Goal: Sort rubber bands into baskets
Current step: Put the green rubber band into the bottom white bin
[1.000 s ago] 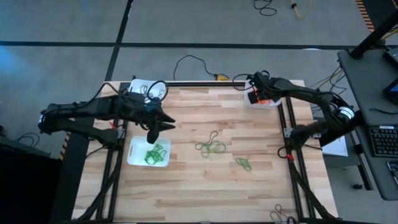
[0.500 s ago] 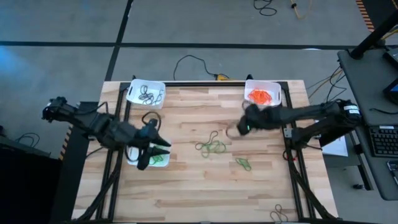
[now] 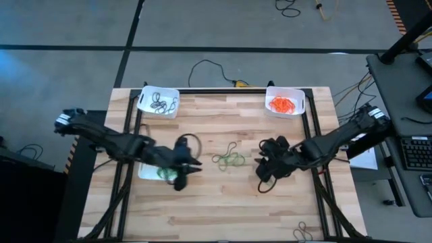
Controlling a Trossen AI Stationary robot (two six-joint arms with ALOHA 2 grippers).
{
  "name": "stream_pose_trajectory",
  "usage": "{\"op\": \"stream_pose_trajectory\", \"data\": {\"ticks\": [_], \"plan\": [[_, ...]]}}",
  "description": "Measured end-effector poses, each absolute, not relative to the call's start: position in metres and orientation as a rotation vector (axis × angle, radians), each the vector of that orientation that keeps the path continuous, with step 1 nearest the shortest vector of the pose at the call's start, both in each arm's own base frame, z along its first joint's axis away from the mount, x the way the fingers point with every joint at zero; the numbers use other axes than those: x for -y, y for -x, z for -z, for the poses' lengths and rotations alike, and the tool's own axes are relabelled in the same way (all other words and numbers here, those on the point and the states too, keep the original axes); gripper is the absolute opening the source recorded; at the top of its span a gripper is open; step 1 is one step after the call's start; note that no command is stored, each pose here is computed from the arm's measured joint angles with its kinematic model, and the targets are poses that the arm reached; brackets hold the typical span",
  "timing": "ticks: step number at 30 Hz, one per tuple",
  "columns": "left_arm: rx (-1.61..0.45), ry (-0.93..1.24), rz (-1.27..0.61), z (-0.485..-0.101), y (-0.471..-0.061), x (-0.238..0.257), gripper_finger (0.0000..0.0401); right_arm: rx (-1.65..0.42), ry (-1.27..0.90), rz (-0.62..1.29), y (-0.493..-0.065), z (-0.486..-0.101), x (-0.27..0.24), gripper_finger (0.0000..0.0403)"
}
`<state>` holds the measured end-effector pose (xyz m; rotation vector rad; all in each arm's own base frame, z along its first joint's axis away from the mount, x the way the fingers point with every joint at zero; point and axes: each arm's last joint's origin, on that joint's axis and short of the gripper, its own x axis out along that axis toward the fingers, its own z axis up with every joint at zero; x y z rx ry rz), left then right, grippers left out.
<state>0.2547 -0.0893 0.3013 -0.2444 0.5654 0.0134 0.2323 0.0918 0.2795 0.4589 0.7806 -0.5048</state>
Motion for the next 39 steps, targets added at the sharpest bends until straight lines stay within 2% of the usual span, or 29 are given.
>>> {"op": "stream_pose_trajectory", "data": {"ticks": [6, 11, 16, 24, 31, 39], "plan": [[-0.677, 0.274, -0.104, -0.269, -0.293, 0.080, 0.0076, -0.658, -0.419, 0.437, -0.240, -0.321, -0.105, 0.0144], [-0.678, 0.129, -0.003, -0.242, -0.321, 0.088, 0.0075, -0.615, -0.353, 0.306, -0.243, -0.352, -0.128, 0.0144], [-0.663, 0.139, 0.044, -0.213, -0.345, 0.092, 0.0075, -0.602, -0.292, 0.186, -0.242, -0.367, -0.162, 0.0144], [-0.783, 0.109, 0.015, -0.166, -0.359, 0.091, 0.0075, -0.641, -0.243, 0.110, -0.233, -0.350, -0.215, 0.0144], [-0.813, 0.091, -0.043, -0.153, -0.366, 0.071, 0.0075, -0.666, -0.271, 0.106, -0.227, -0.333, -0.240, 0.0144], [-0.841, 0.022, 0.015, -0.146, -0.368, 0.060, 0.0075, -0.627, -0.340, 0.135, -0.231, -0.327, -0.250, 0.0144]]}}
